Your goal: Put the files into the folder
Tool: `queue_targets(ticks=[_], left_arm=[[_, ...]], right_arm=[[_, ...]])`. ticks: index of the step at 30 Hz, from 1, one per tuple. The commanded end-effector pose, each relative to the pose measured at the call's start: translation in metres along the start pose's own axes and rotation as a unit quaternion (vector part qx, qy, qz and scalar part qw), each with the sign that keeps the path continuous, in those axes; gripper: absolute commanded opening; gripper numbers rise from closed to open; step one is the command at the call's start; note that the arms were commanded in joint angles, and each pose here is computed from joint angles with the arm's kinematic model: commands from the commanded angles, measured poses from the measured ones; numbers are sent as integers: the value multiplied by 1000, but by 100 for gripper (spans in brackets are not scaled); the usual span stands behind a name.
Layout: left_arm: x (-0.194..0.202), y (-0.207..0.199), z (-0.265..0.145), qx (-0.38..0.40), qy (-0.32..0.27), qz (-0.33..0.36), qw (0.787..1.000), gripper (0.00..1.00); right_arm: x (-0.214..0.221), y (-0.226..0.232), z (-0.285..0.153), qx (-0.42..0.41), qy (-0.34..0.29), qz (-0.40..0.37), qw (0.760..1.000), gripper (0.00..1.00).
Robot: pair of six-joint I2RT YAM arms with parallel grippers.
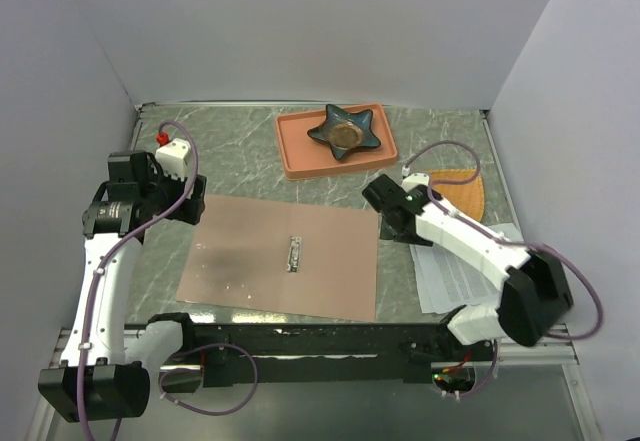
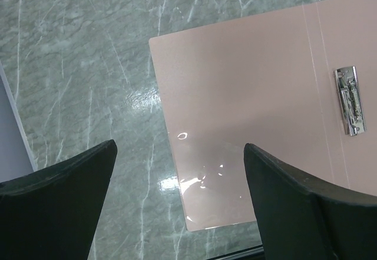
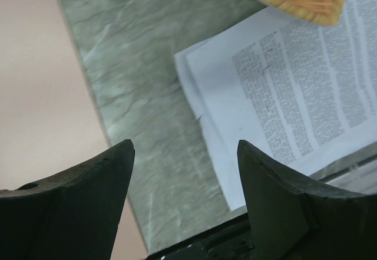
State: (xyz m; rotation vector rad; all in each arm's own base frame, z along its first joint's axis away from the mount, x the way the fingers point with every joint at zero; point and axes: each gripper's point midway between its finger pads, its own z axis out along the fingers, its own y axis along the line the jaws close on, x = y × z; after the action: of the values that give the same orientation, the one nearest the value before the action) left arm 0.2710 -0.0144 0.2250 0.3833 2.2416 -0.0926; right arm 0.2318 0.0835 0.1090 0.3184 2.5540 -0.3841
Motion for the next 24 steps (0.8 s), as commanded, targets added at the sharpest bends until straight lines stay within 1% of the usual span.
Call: queue_targets(ticks=[1,5,8,14,18,24], left_arm=[[-4,1,-1,-5,-13,0,1000,96],[-3,2,0,-9,-15,4,1000,96],[-3,3,0,-12,-14,7,1000,96],[-2,7,2,-18,-12,11,1000,96],[-3,9,3,-23,-13,15,1000,96],[-3,10,6,-23,-13,15,1000,96]], right_arm=[[-17,-11,13,74,-4,-28,997,78],[-18,-5,33,107,10,-29,994,78],[-19,1,46,114,21,-25,993,76],[-20,-1,69,134,45,-17,990,72],[-18,1,78,136,56,-18,989,70],[-10,4,88,141,64,-22,988,69]])
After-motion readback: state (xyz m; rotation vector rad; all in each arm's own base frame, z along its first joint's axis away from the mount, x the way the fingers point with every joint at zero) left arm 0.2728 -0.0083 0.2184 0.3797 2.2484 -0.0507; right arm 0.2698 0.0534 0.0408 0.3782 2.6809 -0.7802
